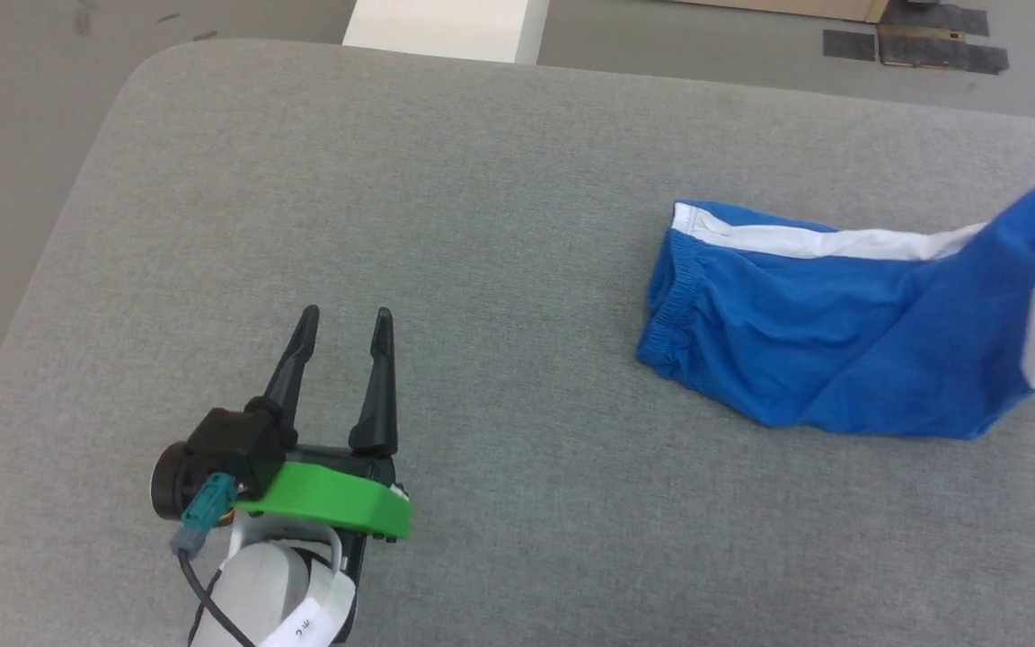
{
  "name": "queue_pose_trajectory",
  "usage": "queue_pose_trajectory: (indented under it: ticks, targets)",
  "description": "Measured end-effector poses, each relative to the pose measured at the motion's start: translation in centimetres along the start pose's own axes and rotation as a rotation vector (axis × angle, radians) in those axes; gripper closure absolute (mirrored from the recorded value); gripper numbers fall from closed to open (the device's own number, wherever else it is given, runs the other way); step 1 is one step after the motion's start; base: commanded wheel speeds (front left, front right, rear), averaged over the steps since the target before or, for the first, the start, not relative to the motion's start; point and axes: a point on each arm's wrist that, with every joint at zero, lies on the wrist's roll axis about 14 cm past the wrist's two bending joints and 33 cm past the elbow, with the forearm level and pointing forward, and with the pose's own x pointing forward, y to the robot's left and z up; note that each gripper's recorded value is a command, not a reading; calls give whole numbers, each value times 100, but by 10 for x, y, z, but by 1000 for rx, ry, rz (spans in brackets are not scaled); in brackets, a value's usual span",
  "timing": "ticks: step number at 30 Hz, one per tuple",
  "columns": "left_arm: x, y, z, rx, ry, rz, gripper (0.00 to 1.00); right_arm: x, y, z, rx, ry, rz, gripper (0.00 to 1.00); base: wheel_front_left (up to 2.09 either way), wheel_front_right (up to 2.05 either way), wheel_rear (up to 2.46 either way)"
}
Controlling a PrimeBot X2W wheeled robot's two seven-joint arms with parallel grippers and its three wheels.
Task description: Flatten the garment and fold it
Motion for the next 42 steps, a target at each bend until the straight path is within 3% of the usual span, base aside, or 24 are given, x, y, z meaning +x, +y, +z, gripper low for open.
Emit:
queue_pose_trajectory:
  ticks: [9, 17, 25, 34, 35, 36, 37, 38, 42]
  targets:
    - [-5, 6, 2, 3, 0, 20, 0, -10, 85, 30, -276, -34, 170, 100, 0, 0, 0]
    - [-7, 7, -4, -5, 18, 24, 0, -5, 163, 42, -448, -38, 336, 100, 0, 0, 0]
    - [-8, 15, -8, -17, 32, 56, 0, 9, 230, 9, -570, 62, 482, 100, 0, 0, 0]
    - [-13, 28, -8, -7, 40, 101, 0, 19, 257, -34, -621, 187, 563, 100, 0, 0, 0]
    - [-13, 28, -8, -7, 39, 101, 0, 18, 258, -35, -618, 191, 571, 96, 0, 0, 0]
    - [-13, 28, -8, -6, 37, 103, 0, 17, 260, -36, -615, 191, 580, 60, 0, 0, 0]
    - [-13, 28, -7, -6, 35, 106, 0, 15, 261, -37, -605, 193, 592, 6, 0, 0, 0]
    - [-12, 28, -7, -7, 33, 105, 0, 13, 262, -38, -600, 195, 601, 0, 0, 0, 0]
    - [-10, 22, -2, -9, 16, 86, 0, -10, 274, -18, -504, 78, 697, 0, 0, 0, 0]
